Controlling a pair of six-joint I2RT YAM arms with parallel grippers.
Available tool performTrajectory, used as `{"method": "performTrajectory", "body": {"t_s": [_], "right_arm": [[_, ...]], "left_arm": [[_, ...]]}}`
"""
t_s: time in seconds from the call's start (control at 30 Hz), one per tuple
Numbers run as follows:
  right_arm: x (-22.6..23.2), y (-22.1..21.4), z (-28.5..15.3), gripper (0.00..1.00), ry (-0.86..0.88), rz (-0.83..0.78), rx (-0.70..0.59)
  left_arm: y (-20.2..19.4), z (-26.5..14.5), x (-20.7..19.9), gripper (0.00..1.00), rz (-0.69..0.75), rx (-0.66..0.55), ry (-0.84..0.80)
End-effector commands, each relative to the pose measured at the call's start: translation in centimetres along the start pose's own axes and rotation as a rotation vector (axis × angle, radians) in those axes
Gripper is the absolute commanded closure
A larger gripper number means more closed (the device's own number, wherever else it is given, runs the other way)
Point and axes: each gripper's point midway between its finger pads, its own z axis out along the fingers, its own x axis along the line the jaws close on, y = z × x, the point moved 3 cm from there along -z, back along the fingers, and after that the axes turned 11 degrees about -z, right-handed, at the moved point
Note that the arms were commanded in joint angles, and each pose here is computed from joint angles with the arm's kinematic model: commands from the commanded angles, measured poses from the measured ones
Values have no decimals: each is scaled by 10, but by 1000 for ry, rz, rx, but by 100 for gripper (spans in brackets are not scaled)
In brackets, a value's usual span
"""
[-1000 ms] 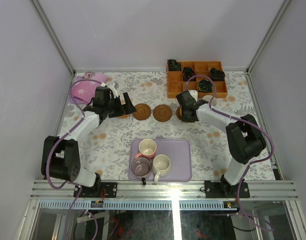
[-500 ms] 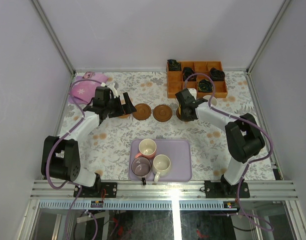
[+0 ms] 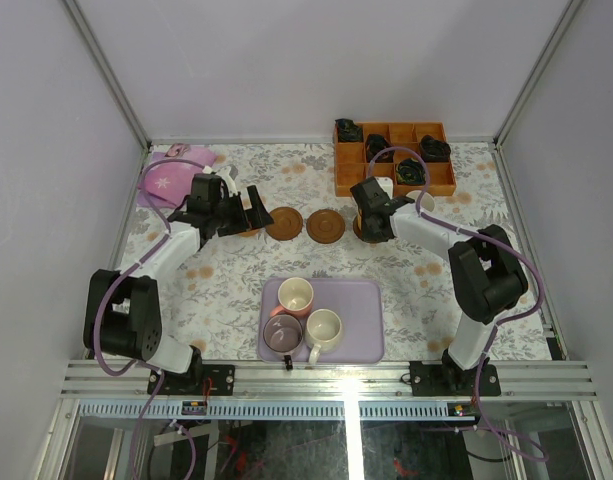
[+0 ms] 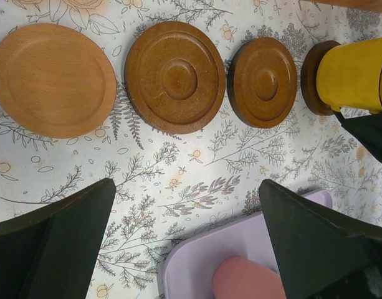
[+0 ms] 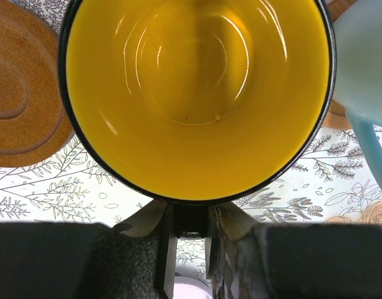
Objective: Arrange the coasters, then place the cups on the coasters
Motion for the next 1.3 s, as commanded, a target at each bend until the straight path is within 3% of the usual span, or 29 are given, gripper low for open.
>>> {"method": "performTrajectory", "body": {"t_s": [0.0,0.17,0.33,0.57,0.9,1.07,1.27], "right_arm": [[-3,33,-10,93,-2,45,-95],[-3,33,-9,70,2,48,-88],[-3,29,-8,61,8,43,-76],[-4,25,-15,56,13,53,-65],[-7,22,-54,17,82,100,-106],[6,18,-85,11,182,60,-150],[34,-8,-126,10,284,-105,-165]], "left_arm": [[17,2,-10,0,27,-48,-45],[16,2,-9,0,28,-46,-41],[16,2,-8,0,29,-44,-40],[17,3,-9,0,30,-44,-40],[22,-5,-14,0,63,-58,-47],[22,-11,-17,0,84,-65,-50],[16,-16,-15,0,83,-56,-49]]}}
